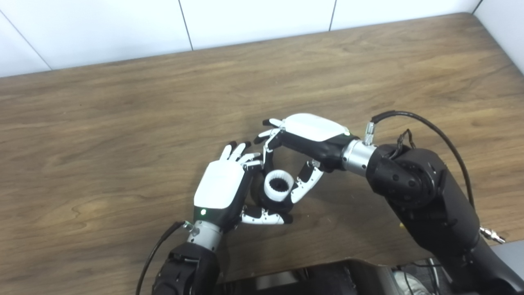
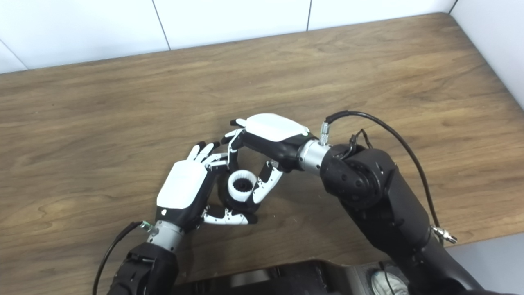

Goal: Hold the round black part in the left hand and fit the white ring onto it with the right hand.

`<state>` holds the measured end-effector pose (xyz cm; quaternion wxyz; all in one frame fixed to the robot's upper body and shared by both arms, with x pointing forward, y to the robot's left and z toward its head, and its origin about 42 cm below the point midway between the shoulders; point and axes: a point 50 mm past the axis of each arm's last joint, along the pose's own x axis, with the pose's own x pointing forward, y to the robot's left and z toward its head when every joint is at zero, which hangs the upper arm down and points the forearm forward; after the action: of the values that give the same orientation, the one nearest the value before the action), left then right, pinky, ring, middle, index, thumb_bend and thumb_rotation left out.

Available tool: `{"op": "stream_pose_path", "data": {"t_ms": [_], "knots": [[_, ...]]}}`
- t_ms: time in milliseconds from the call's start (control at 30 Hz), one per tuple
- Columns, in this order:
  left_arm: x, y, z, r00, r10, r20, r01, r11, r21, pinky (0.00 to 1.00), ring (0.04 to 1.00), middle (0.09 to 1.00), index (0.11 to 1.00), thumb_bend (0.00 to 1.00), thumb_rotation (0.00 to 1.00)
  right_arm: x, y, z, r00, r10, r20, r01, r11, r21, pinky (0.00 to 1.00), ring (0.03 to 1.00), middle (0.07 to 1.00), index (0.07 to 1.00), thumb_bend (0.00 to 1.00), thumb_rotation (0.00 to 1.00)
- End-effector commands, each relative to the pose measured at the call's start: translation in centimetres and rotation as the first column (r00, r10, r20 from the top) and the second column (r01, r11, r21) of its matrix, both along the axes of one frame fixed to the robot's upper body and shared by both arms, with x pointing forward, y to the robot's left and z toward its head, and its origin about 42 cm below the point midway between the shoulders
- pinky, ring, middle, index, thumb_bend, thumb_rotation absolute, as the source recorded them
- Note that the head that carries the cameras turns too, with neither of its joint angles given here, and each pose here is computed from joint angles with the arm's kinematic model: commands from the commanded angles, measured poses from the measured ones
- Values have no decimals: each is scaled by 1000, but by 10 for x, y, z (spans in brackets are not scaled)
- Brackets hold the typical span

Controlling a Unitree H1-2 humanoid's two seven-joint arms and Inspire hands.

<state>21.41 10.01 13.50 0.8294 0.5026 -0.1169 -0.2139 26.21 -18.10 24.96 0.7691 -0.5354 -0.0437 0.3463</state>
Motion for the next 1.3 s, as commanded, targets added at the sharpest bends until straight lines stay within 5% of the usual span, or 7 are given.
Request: {"op": "stream_pose_path", "data": {"t_ms": [0,833,900,933,1267], "knots": [[-2,-3,-4,1000,-13,-23,14,1000,17,1000,947,804,481,525,55,1,3,8,998,19,56,-19,1000,12,1000,1000,878,484,524,133],[-2,-3,-4,1000,-14,-23,14,1000,19,1000,951,806,482,525,55,4,0,7,997,14,72,-14,1000,-6,1000,1000,870,491,525,150],[-2,-3,-4,1000,-13,-25,13,1000,18,1000,951,806,482,525,55,4,0,8,997,13,75,-13,1000,-7,1000,1000,874,589,855,240],[-2,-3,-4,1000,-13,-26,13,1000,17,1000,952,806,481,525,55,4,0,8,997,13,76,-12,1000,-7,1000,1000,876,607,909,260],[0,-3,-5,1000,-14,-26,15,1000,22,1000,951,806,481,525,55,5,-2,11,995,-2,98,4,1000,-28,1000,1000,972,764,1000,337]]}}
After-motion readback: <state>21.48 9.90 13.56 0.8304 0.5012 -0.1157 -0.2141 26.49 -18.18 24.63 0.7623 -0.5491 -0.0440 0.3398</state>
